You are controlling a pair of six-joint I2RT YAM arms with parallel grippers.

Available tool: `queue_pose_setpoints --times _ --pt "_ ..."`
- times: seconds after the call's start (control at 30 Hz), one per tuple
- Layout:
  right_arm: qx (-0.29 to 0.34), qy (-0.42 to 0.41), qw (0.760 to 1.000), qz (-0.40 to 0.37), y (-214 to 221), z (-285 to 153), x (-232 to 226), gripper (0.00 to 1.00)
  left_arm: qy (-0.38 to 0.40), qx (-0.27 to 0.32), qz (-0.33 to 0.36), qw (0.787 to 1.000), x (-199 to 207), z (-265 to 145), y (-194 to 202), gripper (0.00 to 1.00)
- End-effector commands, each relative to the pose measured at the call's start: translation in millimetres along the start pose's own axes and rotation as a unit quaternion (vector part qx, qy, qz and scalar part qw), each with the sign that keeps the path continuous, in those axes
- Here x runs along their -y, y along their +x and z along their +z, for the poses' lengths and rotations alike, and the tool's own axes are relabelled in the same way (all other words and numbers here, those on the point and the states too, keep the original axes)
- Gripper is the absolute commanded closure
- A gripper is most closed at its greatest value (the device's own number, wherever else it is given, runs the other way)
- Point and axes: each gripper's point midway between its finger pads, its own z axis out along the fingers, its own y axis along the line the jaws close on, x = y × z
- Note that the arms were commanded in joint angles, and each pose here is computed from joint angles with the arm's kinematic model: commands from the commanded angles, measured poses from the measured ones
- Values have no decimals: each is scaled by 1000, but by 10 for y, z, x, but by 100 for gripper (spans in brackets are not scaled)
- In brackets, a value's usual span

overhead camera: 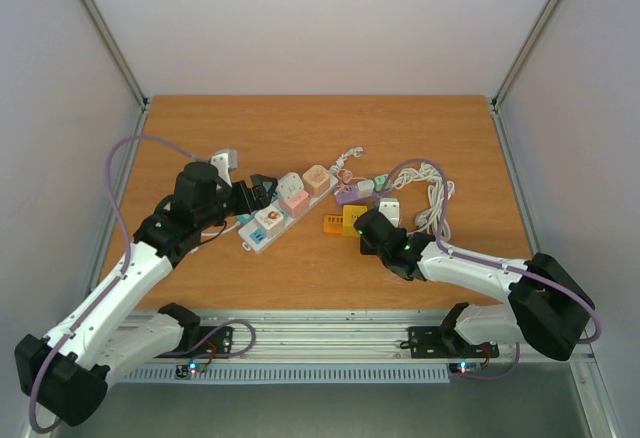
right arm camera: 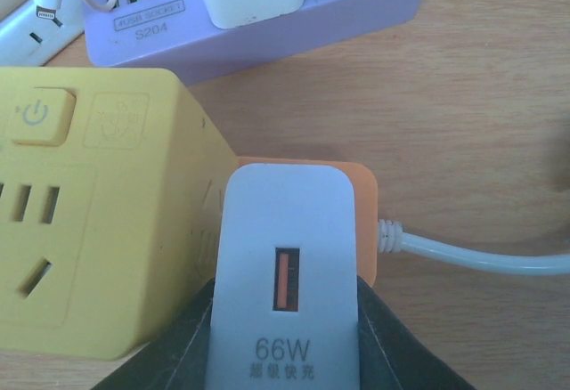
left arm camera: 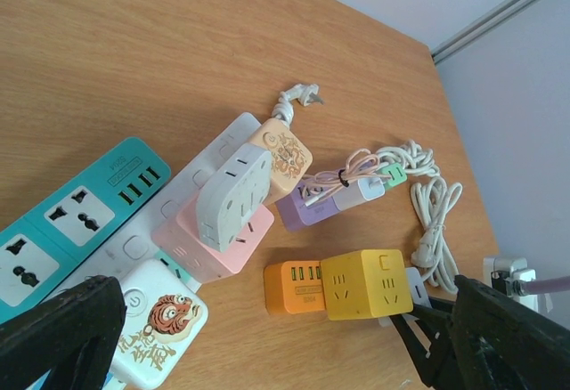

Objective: Insert the plug

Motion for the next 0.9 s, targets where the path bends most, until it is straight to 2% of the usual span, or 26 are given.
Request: queue_pose_setpoints --times 0.0,0.23,0.43,0.67,0.73,0.87 --pt "-90 46 994 -43 508 100 278 91 15 17 1 1000 45 -8 -78 1" --pt "-85 28 995 -44 526 133 226 86 14 17 1 1000 36 -3 -83 1" --pt "-41 -26 998 -26 173 -119 15 66 16 17 0 1000 45 -8 -99 1" --pt "-37 -16 999 -31 -62 -282 -32 44 15 16 -1 1000 35 -8 -99 1" --pt "-38 -13 999 -28 -87 -303 -35 42 14 16 -1 1000 27 -10 -97 1" --pt "-41 -6 999 -26 -130 -362 -19 49 14 16 -2 1000 27 -17 -98 1"
